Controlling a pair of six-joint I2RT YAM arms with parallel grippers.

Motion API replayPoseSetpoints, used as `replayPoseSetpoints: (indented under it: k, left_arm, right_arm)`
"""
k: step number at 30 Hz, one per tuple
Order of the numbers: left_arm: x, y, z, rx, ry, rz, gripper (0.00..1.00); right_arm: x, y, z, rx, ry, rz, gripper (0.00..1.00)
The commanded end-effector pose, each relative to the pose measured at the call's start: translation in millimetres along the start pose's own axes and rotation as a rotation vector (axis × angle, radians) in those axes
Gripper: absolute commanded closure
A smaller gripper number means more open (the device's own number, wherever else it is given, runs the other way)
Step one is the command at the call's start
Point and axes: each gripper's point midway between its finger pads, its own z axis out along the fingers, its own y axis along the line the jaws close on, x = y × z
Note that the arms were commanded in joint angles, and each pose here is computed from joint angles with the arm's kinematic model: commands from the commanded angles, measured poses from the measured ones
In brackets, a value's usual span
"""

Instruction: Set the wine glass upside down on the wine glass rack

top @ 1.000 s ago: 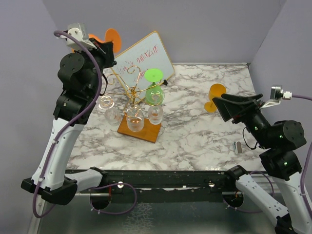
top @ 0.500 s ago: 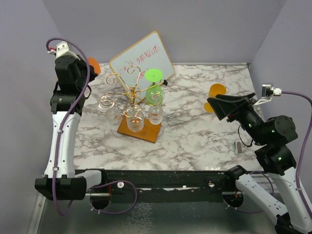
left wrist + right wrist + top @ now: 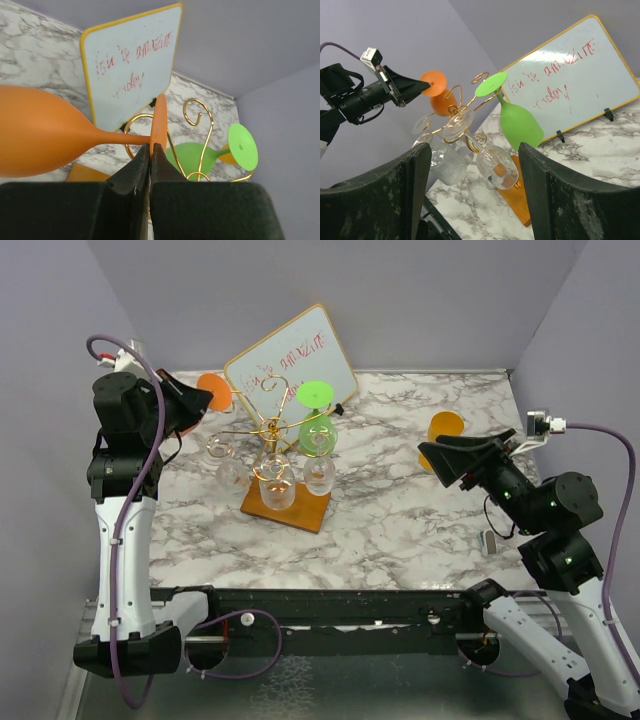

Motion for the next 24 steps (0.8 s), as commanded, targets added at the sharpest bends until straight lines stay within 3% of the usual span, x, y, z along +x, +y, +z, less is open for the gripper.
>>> replayPoseSetpoints:
  k: [1,14,24]
  left_arm:
    - [15,-22,-15,0.109,0.070,-0.078,1.00]
    - [31,-31,-23,0.152,0.131,-0.197,1.00]
    - [41,-51,-23,0.272,0.211,-0.288,1.00]
  right_arm:
    - [2,3,2,-0.027,0.005,-0.018,0.25]
    - [3,-1,4,-0.006,0.004,0.001,0.26]
    - [3,-3,4,0.007,0.006,0.009,0.26]
